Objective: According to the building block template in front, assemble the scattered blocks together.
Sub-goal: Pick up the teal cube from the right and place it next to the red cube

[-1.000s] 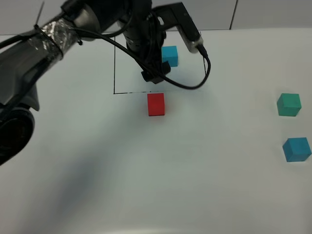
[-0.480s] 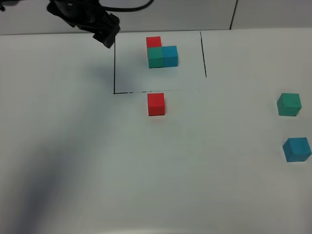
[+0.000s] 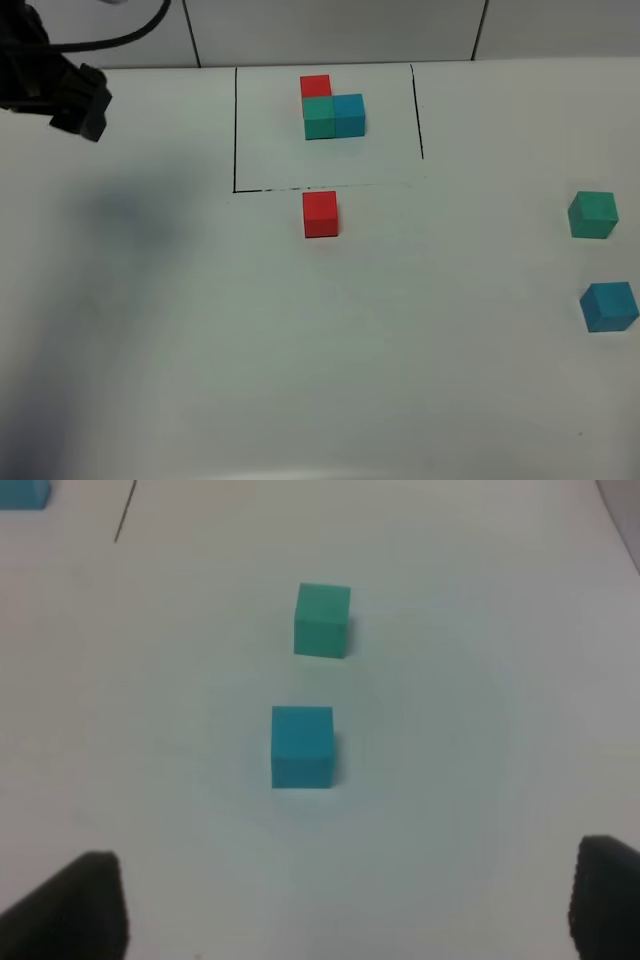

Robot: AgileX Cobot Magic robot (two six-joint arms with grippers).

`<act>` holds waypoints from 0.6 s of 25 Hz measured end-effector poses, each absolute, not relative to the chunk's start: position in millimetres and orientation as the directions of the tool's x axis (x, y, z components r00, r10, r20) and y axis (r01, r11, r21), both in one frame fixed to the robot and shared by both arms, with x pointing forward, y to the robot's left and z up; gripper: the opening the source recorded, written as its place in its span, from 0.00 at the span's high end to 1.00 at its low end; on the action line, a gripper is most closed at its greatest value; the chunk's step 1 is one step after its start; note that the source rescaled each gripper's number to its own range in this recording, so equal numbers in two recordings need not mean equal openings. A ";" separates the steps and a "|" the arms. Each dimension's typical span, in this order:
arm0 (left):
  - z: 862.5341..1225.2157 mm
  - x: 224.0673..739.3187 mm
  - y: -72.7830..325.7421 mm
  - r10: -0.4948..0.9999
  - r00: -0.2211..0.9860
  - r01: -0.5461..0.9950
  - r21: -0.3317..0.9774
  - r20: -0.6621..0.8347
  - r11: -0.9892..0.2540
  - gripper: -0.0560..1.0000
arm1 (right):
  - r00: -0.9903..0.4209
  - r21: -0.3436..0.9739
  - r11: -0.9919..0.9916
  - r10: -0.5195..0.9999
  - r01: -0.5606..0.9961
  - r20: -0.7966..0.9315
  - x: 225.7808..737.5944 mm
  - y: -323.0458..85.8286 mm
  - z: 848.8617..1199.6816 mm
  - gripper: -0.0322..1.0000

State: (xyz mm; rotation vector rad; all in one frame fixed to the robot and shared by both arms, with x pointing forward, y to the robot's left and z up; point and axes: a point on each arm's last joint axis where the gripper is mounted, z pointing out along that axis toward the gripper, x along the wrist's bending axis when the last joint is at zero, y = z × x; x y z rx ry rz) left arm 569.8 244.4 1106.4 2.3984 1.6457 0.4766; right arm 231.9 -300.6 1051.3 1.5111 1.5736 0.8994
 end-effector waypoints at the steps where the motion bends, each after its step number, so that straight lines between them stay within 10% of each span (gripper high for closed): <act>1: 1109.0 560.3 246.5 0.934 0.322 0.868 0.345 0.154 -0.357 0.06 | -0.009 0.886 0.051 0.999 0.462 -0.053 231.9 -300.6 1051.3 0.13; 15: 1116.4 415.8 277.5 0.982 0.150 0.860 0.476 0.114 -0.187 0.07 | -0.009 0.886 0.051 0.999 0.462 -0.053 231.9 -300.6 1051.3 0.13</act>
